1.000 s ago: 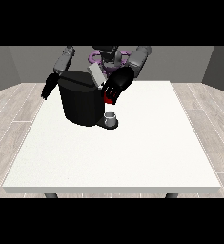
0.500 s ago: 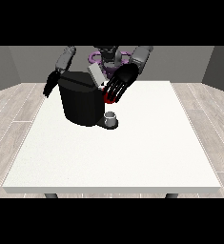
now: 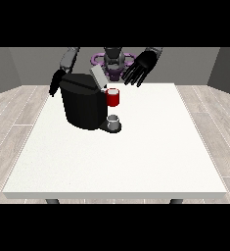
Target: Insert the coffee pod into the coffee machine and close the lid
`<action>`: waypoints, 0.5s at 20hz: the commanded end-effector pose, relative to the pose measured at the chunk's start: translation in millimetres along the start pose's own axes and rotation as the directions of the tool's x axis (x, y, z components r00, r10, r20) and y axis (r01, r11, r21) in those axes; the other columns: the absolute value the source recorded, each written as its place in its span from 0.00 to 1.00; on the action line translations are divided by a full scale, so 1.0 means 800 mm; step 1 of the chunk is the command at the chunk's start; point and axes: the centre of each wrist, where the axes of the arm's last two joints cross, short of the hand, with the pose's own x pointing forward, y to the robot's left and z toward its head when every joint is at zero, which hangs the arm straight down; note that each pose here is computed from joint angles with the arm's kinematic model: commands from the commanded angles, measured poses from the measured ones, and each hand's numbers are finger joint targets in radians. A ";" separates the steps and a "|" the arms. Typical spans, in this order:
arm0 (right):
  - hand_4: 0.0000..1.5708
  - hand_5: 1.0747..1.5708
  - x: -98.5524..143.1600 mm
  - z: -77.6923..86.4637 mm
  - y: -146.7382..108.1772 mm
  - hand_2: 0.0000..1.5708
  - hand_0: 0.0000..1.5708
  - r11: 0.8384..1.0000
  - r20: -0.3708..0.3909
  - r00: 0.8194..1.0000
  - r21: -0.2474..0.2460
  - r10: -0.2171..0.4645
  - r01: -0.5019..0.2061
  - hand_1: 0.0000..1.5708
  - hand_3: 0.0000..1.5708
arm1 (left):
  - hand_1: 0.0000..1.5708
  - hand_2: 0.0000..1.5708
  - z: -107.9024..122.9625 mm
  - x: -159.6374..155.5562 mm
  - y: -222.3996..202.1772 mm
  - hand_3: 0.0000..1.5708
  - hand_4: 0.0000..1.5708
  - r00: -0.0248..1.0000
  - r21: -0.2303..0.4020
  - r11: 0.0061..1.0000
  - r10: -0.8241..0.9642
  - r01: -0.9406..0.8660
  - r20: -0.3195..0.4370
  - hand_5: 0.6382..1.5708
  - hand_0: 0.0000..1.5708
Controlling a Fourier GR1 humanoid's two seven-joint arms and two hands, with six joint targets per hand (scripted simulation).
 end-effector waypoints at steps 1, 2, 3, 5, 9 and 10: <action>0.00 1.00 -0.034 0.020 -0.018 0.00 0.00 1.000 -0.061 0.998 0.000 0.016 -0.016 0.00 0.00 | 0.00 0.08 0.010 -0.017 -0.033 0.00 0.00 0.973 0.037 0.973 0.227 -0.229 0.050 1.00 0.00; 0.00 1.00 -0.040 0.024 -0.011 0.00 0.00 1.000 -0.099 0.995 -0.014 0.004 -0.006 0.00 0.00 | 0.00 0.10 0.002 -0.003 -0.069 0.00 0.00 0.916 0.021 0.919 0.390 -0.393 0.100 1.00 0.00; 0.00 1.00 -0.061 0.042 -0.011 0.00 0.00 0.999 -0.131 0.991 -0.030 0.021 -0.025 0.00 0.00 | 0.00 0.00 0.009 -0.008 -0.114 0.00 0.13 0.861 0.024 0.861 0.507 -0.508 0.051 1.00 0.00; 0.00 1.00 -0.068 0.051 -0.016 0.00 0.00 1.000 -0.141 0.990 -0.021 0.018 -0.021 0.00 0.00 | 0.00 0.00 0.028 -0.025 -0.159 0.00 0.27 0.772 0.041 0.771 0.636 -0.636 0.026 1.00 0.00; 0.00 1.00 -0.081 0.068 -0.029 0.00 0.00 0.999 -0.186 0.982 -0.042 -0.016 0.009 0.00 0.00 | 0.00 0.00 0.079 -0.060 -0.238 0.00 0.04 0.528 0.108 0.528 0.849 -0.842 -0.031 1.00 0.00; 0.00 1.00 -0.100 0.083 -0.040 0.00 0.00 0.999 -0.246 0.969 -0.050 -0.008 -0.004 0.00 0.00 | 0.00 0.00 0.084 -0.056 -0.255 0.00 0.17 0.492 0.085 0.498 0.867 -0.863 -0.077 1.00 0.00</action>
